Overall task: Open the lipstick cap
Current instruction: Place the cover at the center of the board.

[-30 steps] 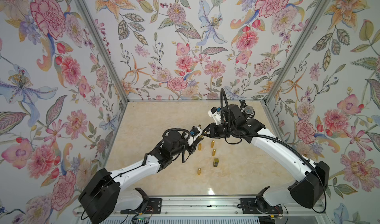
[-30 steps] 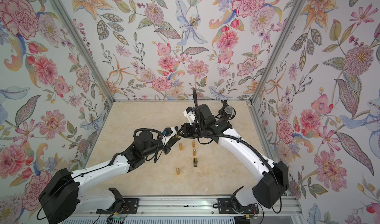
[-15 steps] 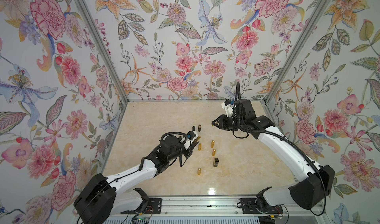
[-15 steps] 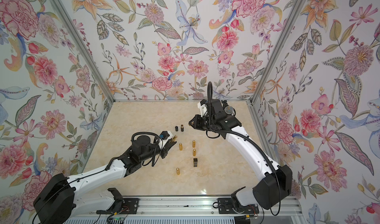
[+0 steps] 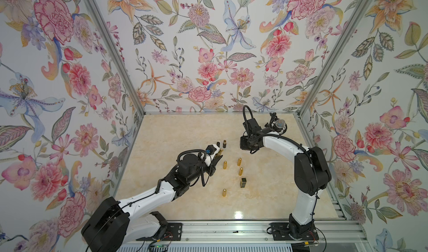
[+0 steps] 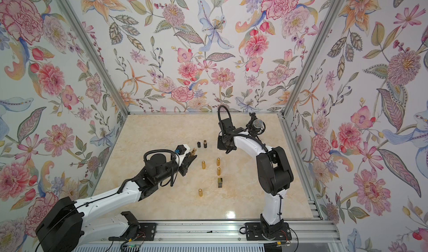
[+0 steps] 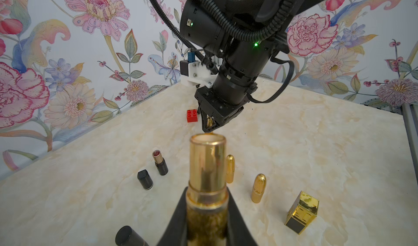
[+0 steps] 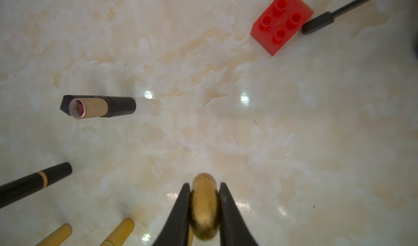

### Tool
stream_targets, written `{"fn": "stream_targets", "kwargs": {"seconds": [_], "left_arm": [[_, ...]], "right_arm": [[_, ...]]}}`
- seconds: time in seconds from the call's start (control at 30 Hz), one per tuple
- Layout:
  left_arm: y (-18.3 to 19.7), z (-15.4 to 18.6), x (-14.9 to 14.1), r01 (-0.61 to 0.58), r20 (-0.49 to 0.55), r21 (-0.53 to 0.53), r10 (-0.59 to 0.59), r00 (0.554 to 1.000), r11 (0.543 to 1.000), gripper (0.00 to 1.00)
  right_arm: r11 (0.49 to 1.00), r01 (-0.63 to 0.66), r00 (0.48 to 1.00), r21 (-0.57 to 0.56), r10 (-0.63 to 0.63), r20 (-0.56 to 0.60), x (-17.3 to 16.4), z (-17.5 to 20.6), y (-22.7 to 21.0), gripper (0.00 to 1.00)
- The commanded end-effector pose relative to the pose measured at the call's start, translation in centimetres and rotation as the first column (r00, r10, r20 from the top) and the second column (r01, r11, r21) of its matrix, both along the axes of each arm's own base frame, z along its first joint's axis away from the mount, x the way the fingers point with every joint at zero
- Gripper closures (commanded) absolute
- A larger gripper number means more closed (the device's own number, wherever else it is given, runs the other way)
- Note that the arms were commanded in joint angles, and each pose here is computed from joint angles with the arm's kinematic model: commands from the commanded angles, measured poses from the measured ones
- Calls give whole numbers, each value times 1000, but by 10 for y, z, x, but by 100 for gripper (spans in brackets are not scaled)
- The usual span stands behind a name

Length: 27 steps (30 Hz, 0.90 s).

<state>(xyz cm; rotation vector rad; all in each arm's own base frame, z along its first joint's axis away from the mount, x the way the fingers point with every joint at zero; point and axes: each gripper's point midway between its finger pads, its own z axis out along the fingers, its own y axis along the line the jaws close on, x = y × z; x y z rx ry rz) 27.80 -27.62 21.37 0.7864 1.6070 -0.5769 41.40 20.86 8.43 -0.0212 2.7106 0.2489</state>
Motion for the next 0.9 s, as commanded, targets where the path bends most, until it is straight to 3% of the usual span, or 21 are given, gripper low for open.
{"fn": "stream_targets", "kwargs": {"seconds": [0.0,0.47,0.87], "left_arm": [[6,2,8,-41,6,-36,42,999,999,93],[12,5,12,-64,19,-55,65,998,996,93],[12,2,13,-63,9,-51,63,998,997,93]], "right_arm": [[997,13,999,-77,-9,49,19,-3,-3,79],[995,-7,1000,-103,7,-6,39,-51,12,78],[993,-8,1000,-114,4,-27,38,-63,11,75]]}}
